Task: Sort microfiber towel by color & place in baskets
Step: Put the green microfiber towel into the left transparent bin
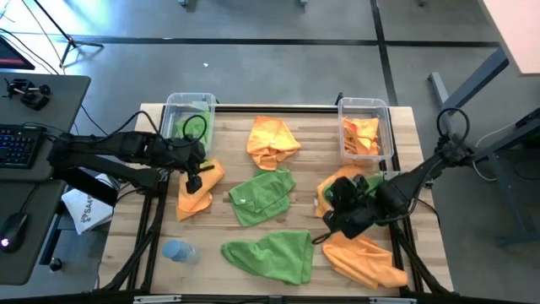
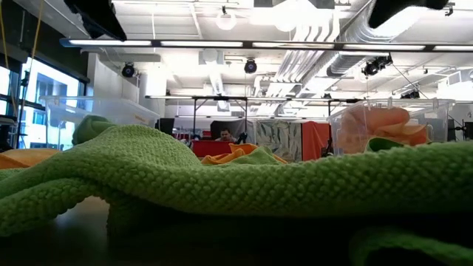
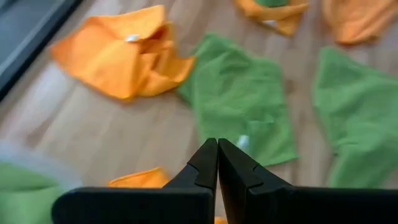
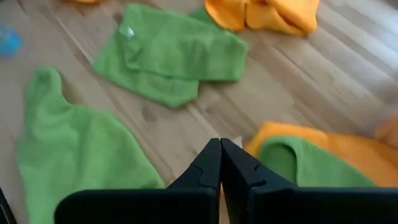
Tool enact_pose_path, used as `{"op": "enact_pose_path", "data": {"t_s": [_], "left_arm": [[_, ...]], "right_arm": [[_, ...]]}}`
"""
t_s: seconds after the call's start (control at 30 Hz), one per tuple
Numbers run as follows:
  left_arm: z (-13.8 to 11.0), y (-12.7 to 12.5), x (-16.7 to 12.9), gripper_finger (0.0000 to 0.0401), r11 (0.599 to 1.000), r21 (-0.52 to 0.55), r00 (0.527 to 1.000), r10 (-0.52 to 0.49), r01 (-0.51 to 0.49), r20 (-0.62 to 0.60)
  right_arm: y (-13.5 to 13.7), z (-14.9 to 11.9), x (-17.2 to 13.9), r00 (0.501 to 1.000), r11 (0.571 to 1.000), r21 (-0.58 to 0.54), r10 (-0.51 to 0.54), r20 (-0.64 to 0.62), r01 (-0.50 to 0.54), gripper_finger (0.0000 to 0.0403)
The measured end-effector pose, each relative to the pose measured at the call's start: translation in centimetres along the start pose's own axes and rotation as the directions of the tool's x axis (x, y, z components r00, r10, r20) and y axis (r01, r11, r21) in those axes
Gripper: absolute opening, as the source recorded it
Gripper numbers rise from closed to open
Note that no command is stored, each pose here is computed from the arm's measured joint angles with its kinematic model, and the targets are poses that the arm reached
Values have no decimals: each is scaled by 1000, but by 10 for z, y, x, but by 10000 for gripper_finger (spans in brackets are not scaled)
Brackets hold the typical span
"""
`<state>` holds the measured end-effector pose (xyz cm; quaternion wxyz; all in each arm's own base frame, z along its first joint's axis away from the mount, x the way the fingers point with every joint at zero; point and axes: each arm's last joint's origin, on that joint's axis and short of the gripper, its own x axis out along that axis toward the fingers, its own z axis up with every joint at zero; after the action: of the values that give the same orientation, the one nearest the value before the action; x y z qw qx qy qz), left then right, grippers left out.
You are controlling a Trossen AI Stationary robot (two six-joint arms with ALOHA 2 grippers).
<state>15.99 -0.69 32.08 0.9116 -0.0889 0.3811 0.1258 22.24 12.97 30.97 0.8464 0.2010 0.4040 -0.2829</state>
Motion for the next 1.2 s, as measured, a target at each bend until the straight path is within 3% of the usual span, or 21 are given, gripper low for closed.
{"op": "enact_pose_path", "data": {"t_s": [0.2, 0.4, 0.6, 0.9, 1.2], "left_arm": [[4, -28, 19, 0, 997, 41, 997, -70, 70, -17], [7, -63, 57, 0, 987, 121, 993, -103, 109, -56], [-3, -85, 104, 0, 968, 211, 977, -92, 132, -190], [-13, -105, 166, 8, 944, 299, 974, -72, 136, -217], [-29, -99, 213, 84, 941, 316, 948, -17, 123, -318]], "right_arm": [[4, -9, -2, 999, 1000, -5, -26, -44, 26, 0], [2, -13, -1, 998, 999, -13, -38, -56, 37, 0], [1, -14, -1, 996, 997, -68, -46, -74, 41, 0], [1, -14, -1, 996, 994, -106, -46, -75, 38, 0], [1, -12, 0, 998, 991, -120, -61, -8, 60, 0]]}}
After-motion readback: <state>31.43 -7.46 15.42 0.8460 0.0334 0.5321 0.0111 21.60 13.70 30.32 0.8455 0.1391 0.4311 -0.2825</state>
